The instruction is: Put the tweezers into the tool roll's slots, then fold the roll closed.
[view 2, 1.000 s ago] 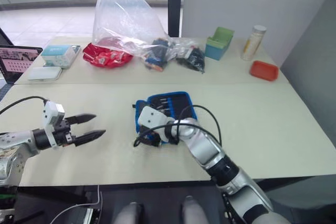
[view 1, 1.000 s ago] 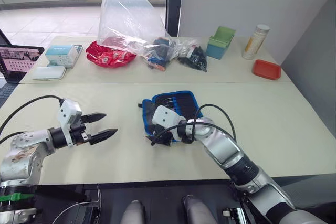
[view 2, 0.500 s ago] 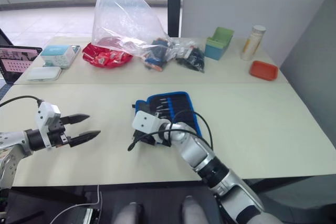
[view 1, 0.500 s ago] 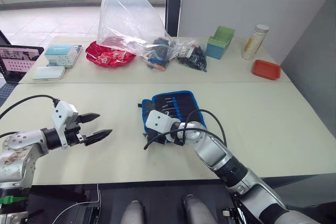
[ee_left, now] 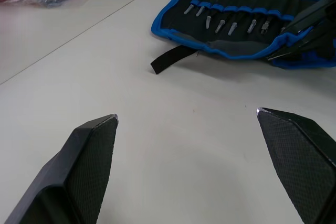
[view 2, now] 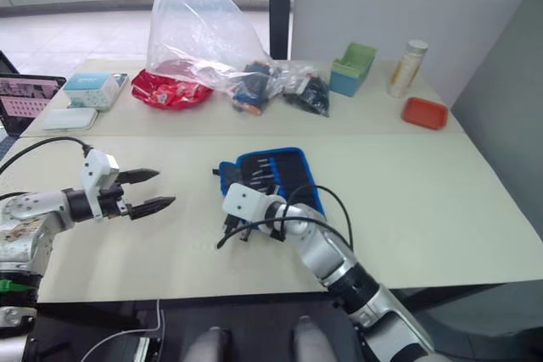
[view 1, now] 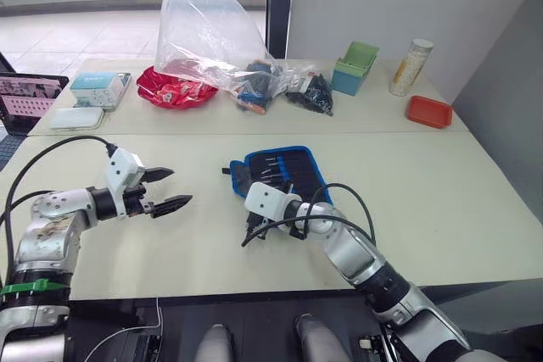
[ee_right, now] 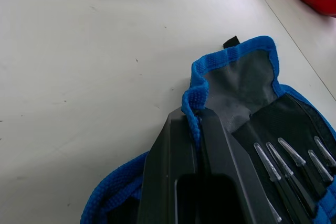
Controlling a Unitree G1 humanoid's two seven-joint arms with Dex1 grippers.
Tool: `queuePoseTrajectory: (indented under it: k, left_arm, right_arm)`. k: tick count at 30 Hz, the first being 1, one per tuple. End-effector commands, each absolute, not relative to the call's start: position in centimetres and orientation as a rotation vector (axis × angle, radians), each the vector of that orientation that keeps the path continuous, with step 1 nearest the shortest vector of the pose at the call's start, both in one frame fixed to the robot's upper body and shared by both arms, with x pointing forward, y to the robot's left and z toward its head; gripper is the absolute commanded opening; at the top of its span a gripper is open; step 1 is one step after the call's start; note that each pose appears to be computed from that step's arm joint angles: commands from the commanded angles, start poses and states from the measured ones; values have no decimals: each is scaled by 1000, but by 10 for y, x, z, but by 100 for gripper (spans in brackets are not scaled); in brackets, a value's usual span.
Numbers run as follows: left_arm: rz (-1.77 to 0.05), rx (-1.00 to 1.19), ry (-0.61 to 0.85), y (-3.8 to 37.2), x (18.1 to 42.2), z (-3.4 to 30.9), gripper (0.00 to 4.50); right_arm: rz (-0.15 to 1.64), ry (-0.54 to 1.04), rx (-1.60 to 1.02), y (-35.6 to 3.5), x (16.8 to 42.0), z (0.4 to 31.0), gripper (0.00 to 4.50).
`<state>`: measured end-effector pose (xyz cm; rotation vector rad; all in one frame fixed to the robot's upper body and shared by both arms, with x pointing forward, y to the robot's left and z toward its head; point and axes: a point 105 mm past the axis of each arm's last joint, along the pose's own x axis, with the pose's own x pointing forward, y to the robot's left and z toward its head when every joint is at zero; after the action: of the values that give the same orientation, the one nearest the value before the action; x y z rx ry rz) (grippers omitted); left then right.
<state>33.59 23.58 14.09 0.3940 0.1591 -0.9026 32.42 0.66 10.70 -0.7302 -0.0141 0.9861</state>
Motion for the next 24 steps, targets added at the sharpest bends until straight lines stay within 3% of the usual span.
queuePoseTrajectory:
  k: [1, 5, 10, 24]
  left_arm:
    - [-1010, 587, 122, 214, 345, 142, 450]
    - [-1134, 831, 89, 188, 356, 135, 450]
    - [-1189, 1042, -110, 143, 376, 145, 450]
    - [-1413, 1218, -160, 100, 376, 137, 450]
  right_arm:
    - [1050, -80, -741, -7, 314, 119, 2]
    - [1135, -68, -789, -26, 298, 113, 2]
    - [1171, -47, -823, -37, 287, 104, 2]
    - [1091, -19, -808, -41, 291, 104, 2]
